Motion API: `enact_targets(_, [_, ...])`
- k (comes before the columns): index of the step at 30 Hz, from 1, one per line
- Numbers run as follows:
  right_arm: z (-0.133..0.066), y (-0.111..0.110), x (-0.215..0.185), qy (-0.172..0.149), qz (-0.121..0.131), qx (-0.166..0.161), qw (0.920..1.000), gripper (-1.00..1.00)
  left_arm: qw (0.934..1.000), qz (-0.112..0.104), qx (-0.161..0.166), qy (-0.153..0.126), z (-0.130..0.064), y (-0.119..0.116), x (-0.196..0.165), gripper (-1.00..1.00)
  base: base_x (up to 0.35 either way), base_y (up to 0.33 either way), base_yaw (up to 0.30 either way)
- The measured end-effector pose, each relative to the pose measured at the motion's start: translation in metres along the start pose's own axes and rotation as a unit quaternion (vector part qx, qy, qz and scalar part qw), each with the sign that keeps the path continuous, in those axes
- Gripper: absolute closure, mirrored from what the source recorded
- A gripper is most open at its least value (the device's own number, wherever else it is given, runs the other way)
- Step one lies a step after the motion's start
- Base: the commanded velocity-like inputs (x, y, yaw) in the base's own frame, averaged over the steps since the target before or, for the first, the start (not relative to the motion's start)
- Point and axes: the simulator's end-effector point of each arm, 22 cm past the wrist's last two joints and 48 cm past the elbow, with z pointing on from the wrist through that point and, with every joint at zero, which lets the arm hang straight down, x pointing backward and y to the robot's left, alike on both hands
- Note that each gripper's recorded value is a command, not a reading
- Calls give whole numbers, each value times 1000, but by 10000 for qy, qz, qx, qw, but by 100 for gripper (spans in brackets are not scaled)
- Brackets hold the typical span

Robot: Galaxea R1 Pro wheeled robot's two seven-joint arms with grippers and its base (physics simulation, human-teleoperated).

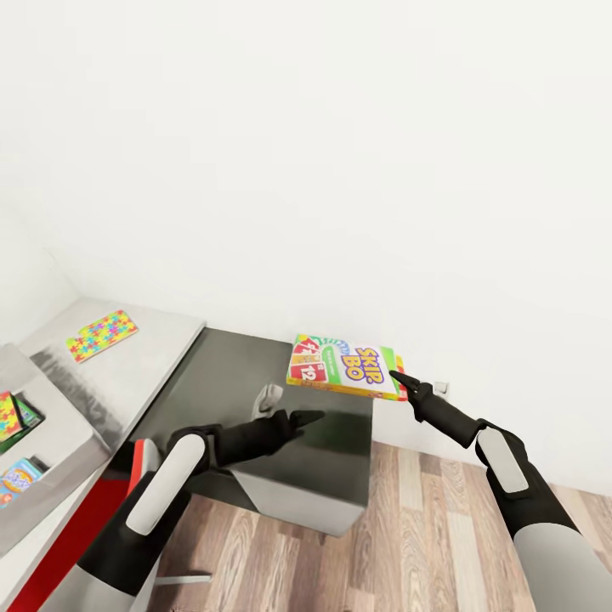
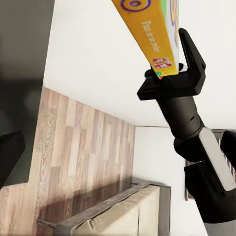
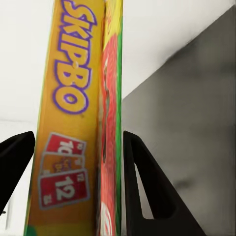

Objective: Put all the toys in the child's room - the three board games (two on the bed and one on the table), the two jigsaw puzzles on the table, and the tennis ball on the table - inside the toy box on the table in the child's room.

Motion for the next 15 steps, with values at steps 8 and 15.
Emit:
enact_targets(8, [0,1,0,-2,8,-9,10000,100,10000,38,77,8,2,-8,2,-100,-53,0,0])
enact_targets(15, [0,0,0,-2,7,-5,10000,100,9998,58,210,-8,7,-22,3,-100,-14,0,0])
